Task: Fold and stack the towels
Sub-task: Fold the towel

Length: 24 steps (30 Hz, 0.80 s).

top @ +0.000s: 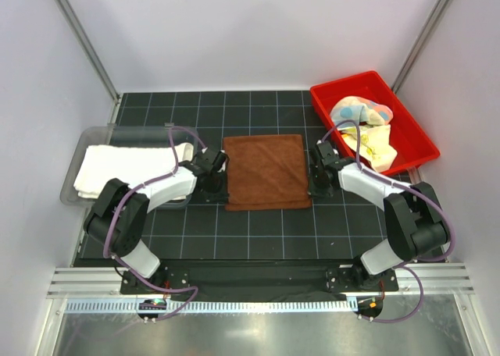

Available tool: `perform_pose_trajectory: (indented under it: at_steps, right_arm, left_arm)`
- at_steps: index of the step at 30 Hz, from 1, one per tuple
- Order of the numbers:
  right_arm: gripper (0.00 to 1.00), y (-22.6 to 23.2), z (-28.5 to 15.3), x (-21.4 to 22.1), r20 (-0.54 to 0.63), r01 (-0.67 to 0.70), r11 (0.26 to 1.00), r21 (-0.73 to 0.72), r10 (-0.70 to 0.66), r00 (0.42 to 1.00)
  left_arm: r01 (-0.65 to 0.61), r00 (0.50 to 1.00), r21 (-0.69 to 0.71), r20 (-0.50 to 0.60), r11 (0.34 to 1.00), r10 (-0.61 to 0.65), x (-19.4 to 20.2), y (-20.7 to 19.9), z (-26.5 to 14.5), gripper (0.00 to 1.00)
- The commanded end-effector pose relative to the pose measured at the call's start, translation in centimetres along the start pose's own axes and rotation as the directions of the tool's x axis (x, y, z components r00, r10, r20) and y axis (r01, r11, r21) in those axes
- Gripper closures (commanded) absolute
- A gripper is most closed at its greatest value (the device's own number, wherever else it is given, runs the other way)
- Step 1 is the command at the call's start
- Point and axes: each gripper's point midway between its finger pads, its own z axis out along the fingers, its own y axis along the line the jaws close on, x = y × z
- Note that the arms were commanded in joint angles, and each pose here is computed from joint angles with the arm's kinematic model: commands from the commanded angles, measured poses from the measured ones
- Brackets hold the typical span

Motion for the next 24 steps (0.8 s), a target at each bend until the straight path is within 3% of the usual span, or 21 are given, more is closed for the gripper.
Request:
perform_pose_trajectory:
  at_steps: [1, 11, 21, 22, 24]
  right_arm:
    - [0.99, 1.0, -1.7, -2.2, 0.068, 0.003, 1.0, -0.025, -0.002, 0.998]
    - [0.99, 3.2, -6.2, -4.3, 0.106, 0.039, 0.991, -0.125, -0.026, 0.994]
    - [0.99, 2.6, -4.7, 0.2, 0.024, 0.003, 0.983, -0.183, 0.002, 1.0]
    - [0.99, 2.6, -4.6, 0.1, 0.031, 0.002, 0.983, -0.186, 0.004, 1.0]
    - [0.99, 2.7, -4.4, 0.1, 0.027, -0.001, 0.982, -0.189, 0.006, 1.0]
  left_arm:
    - [-0.001, 0.998, 0.021, 0.058, 1.0, -0.001, -1.7, -1.2, -1.7, 1.0]
    - [-0.075, 0.992, 0.058, 0.105, 0.995, 0.069, -3.5, -3.1, -6.7, 1.0]
    - [-0.066, 0.997, 0.072, 0.045, 0.995, 0.063, -0.3, -2.5, -4.2, 1.0]
    - [-0.069, 0.997, 0.073, 0.05, 0.995, 0.066, -0.4, -2.5, -4.0, 0.91]
    - [-0.073, 0.996, 0.049, 0.056, 0.996, 0.071, -0.6, -2.2, -3.4, 0.84]
